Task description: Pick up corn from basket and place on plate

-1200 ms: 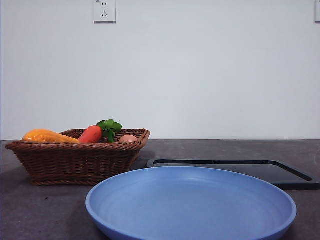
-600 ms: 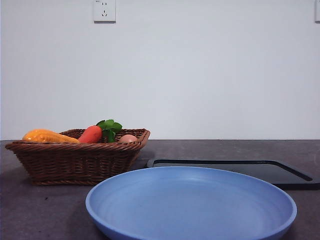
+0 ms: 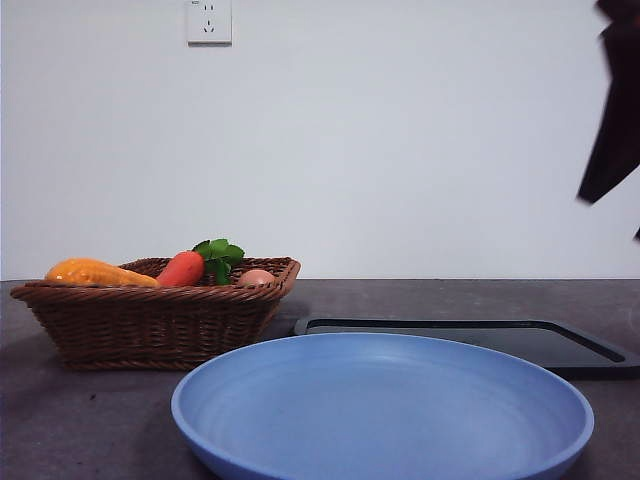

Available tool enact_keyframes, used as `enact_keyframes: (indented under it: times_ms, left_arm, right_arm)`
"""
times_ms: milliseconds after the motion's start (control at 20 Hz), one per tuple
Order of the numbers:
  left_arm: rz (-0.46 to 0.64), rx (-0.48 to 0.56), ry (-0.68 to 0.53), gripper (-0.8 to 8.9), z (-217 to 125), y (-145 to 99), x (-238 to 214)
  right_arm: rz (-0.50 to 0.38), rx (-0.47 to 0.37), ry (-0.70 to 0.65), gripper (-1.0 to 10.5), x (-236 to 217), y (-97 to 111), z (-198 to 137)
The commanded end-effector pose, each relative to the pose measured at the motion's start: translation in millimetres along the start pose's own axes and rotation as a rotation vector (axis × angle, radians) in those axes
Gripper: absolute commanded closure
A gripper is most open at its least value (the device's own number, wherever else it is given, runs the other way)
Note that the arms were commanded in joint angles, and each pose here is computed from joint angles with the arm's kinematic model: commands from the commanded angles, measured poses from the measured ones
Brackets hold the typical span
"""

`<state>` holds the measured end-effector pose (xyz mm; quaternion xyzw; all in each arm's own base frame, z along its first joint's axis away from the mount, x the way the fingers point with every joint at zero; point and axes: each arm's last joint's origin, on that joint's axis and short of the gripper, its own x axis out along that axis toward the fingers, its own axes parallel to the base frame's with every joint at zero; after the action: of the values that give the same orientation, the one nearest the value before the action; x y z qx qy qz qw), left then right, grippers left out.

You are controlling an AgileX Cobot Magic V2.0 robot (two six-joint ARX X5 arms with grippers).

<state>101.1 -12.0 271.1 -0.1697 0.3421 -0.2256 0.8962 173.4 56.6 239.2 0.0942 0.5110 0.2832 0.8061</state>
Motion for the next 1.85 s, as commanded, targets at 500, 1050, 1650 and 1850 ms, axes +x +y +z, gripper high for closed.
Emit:
enact_keyframes:
  times_ms: [500,1050,1650,1850]
  left_arm:
    - [-0.009,0.013,-0.016,4.11,4.3,-2.2,-2.1]
    - [-0.008,0.011,-0.013,4.11,4.7,-1.8,-1.5]
    - [0.104,0.098,0.1,4.11,68.2,-13.7,33.1]
    - [0.207,0.218,0.183,4.11,98.3,-29.1,77.8]
  right_arm:
    - [0.035,-0.001,0.209,6.9,91.6,-12.1,20.3]
    - [0.048,-0.027,0.271,9.5,113.0,-7.4,15.9]
    - [0.053,-0.037,0.246,9.5,89.2,1.6,14.3]
    - [0.066,-0.071,0.172,9.5,58.4,13.9,12.0]
